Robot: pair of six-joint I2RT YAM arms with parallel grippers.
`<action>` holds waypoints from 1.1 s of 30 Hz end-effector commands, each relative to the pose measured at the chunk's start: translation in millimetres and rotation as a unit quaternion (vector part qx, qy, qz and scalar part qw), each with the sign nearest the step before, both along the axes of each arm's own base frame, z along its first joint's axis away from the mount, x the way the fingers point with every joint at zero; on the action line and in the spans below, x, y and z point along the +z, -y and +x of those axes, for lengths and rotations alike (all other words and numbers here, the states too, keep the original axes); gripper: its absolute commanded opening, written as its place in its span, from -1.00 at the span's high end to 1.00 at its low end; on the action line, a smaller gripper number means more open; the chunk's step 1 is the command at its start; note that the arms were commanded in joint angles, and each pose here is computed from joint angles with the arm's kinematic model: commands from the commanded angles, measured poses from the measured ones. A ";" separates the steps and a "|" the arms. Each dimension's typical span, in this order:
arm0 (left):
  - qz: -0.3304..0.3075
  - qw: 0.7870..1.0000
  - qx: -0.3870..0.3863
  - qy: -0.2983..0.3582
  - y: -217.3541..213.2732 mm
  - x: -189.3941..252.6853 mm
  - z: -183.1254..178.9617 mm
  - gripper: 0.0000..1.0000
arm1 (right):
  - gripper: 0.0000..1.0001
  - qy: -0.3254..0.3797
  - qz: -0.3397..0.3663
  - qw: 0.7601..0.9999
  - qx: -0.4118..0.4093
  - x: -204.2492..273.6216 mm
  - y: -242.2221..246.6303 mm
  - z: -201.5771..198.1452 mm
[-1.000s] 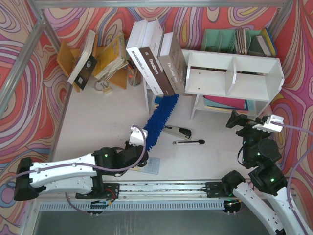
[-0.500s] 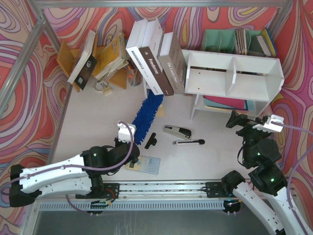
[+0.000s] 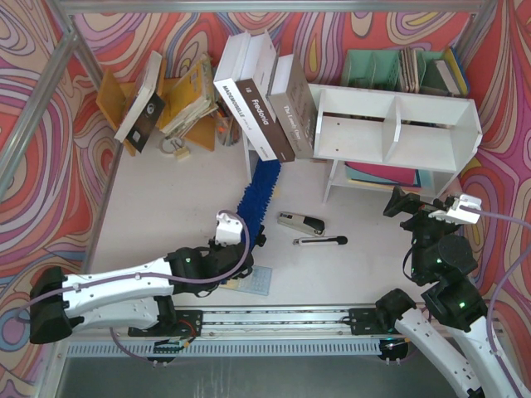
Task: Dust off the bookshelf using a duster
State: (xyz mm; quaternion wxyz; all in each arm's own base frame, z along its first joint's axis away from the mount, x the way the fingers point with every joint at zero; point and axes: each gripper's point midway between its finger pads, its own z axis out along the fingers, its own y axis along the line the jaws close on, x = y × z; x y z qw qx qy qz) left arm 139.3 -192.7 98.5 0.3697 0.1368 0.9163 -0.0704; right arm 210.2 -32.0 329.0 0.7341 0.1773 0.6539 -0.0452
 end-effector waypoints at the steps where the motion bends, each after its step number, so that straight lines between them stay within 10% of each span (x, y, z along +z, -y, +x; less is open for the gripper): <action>1: -0.013 0.999 0.016 0.036 2.9 25.4 14.3 1.00 | -0.98 0.002 0.001 1.000 -0.001 -0.3 1.2 -2.1; 13: -0.084 0.982 0.031 0.165 -28.2 132.4 34.3 1.00 | -0.97 0.002 0.001 1.000 -0.002 -0.4 1.3 -2.0; 33: -0.162 0.979 -0.094 0.073 82.2 105.5 11.6 1.00 | -0.97 0.001 -0.001 1.000 -0.002 -0.3 1.2 -1.5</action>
